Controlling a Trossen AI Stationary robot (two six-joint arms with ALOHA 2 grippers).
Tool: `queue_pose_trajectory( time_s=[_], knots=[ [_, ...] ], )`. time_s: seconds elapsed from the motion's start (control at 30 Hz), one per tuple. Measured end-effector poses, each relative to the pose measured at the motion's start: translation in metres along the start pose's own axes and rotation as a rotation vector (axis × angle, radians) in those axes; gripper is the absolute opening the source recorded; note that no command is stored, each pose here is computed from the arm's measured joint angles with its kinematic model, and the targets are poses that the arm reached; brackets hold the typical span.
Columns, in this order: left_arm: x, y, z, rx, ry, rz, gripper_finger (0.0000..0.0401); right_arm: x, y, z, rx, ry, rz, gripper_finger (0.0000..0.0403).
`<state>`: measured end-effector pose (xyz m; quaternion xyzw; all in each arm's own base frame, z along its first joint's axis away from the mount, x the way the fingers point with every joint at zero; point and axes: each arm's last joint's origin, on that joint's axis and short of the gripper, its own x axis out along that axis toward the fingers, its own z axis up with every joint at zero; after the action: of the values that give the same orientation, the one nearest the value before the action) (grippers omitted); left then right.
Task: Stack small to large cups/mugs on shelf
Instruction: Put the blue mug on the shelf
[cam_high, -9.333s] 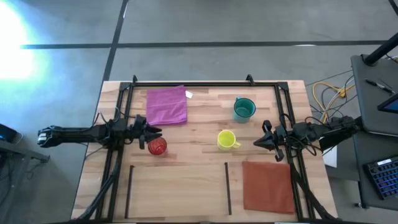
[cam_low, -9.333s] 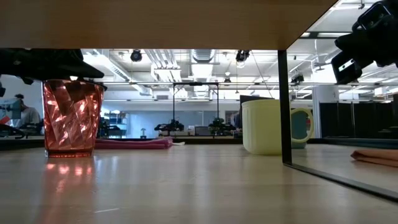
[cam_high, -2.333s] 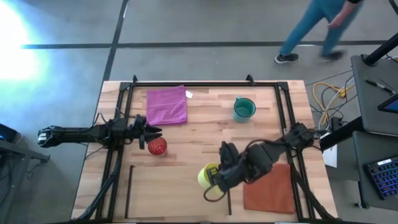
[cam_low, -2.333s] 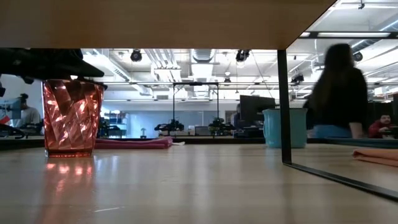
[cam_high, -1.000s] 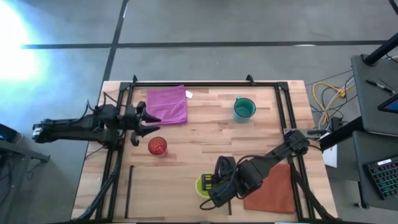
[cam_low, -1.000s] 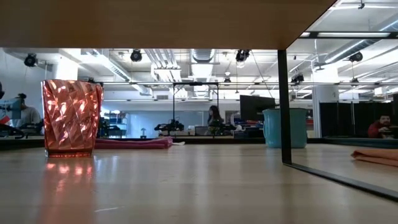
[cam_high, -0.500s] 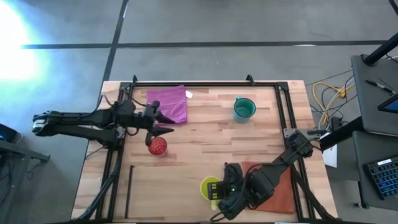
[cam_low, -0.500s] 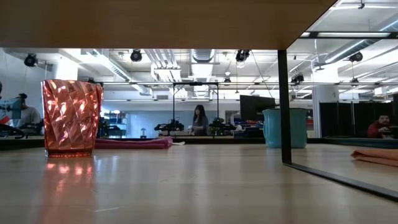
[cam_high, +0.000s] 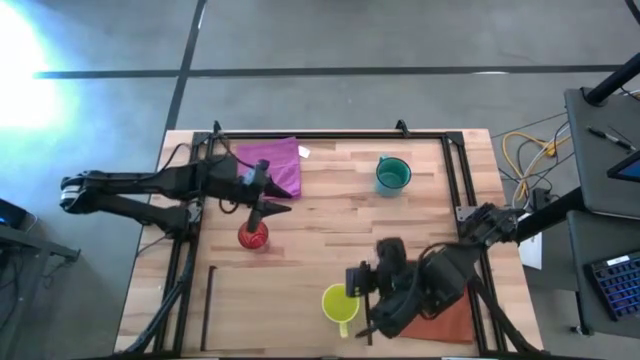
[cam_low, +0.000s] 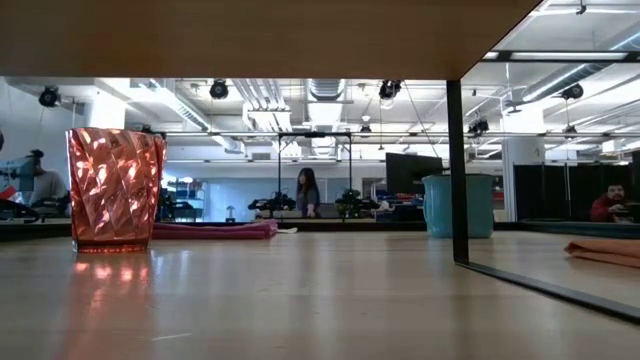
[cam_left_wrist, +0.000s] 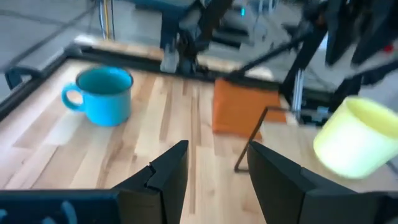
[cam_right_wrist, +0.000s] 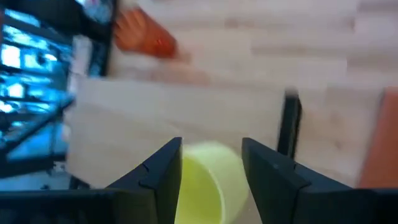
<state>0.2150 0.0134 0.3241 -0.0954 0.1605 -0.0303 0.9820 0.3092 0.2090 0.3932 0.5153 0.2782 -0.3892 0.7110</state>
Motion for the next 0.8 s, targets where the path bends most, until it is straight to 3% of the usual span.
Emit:
queue_pose_trajectory(
  time_s=[0.17, 0.37, 0.53, 0.8],
  knots=[
    [0.013, -0.002, 0.018, 0.016, 0.086, -0.045, 0.0151, -0.003, 0.002, 0.047, -0.074, -0.120, 0.025, 0.0159],
    [0.019, -0.006, 0.023, 0.004, 0.118, -0.177, 0.0151, 0.014, -0.024, 0.121, -0.131, -0.198, -0.132, 0.0155],
    [0.013, -0.003, 0.012, -0.013, 0.158, -0.164, 0.0151, 0.030, -0.070, 0.168, -0.103, -0.044, -0.317, 0.0156],
    [-0.001, 0.000, -0.003, -0.034, 0.113, -0.186, 0.0151, 0.084, -0.108, 0.210, -0.105, 0.095, -0.440, 0.0178]
  ],
)
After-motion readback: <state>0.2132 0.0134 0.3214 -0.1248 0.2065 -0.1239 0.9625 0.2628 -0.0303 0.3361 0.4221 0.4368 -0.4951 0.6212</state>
